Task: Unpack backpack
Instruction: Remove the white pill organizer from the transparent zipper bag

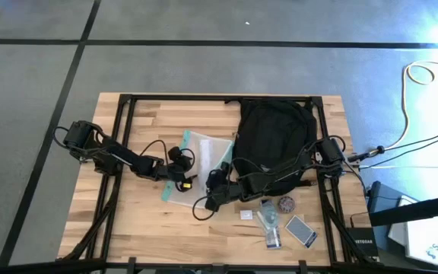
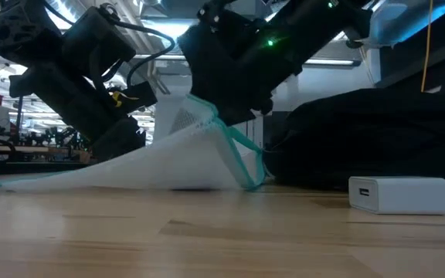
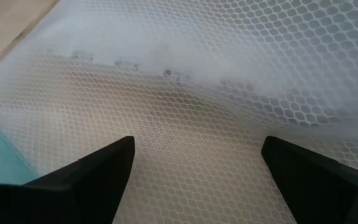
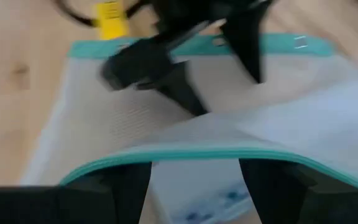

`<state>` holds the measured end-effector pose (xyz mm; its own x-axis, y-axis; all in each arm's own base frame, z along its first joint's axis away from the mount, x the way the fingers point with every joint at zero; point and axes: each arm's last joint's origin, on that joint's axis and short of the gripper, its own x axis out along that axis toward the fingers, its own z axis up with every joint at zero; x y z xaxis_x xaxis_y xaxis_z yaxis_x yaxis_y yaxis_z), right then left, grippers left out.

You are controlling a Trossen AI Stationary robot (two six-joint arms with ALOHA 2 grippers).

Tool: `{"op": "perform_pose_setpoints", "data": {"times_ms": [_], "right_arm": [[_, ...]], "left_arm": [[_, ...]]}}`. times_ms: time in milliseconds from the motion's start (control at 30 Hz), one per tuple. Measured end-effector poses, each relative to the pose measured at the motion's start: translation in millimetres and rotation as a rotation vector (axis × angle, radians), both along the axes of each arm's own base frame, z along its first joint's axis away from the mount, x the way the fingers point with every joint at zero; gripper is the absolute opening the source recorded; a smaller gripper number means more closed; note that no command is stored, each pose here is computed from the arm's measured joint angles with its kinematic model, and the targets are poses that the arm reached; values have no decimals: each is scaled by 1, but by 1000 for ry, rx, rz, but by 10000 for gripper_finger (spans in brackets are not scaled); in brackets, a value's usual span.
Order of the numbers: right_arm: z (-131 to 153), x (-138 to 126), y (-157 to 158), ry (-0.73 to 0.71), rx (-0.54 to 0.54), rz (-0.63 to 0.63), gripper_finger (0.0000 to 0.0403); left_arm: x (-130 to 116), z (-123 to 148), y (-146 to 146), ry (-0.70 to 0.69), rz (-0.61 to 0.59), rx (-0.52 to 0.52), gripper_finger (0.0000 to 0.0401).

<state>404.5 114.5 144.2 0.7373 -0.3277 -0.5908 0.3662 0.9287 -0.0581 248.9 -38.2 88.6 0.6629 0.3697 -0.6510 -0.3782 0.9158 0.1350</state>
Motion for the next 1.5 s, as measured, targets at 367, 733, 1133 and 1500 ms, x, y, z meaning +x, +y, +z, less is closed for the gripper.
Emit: {"op": "perform_pose_setpoints", "data": {"times_ms": [367,733,1133,1500], "right_arm": [[-27,-1,-11,53,-35,-92,221],[-28,-10,-5,145,-52,-69,221],[-10,-45,22,301,-50,-27,221],[-5,-81,49,427,-13,-61,220]], "left_arm": [[0,0,0,-1,4,-1,349],[0,0,0,1,6,0,349],[0,0,0,1,5,-1,349],[0,0,0,1,4,-3,349]]}}
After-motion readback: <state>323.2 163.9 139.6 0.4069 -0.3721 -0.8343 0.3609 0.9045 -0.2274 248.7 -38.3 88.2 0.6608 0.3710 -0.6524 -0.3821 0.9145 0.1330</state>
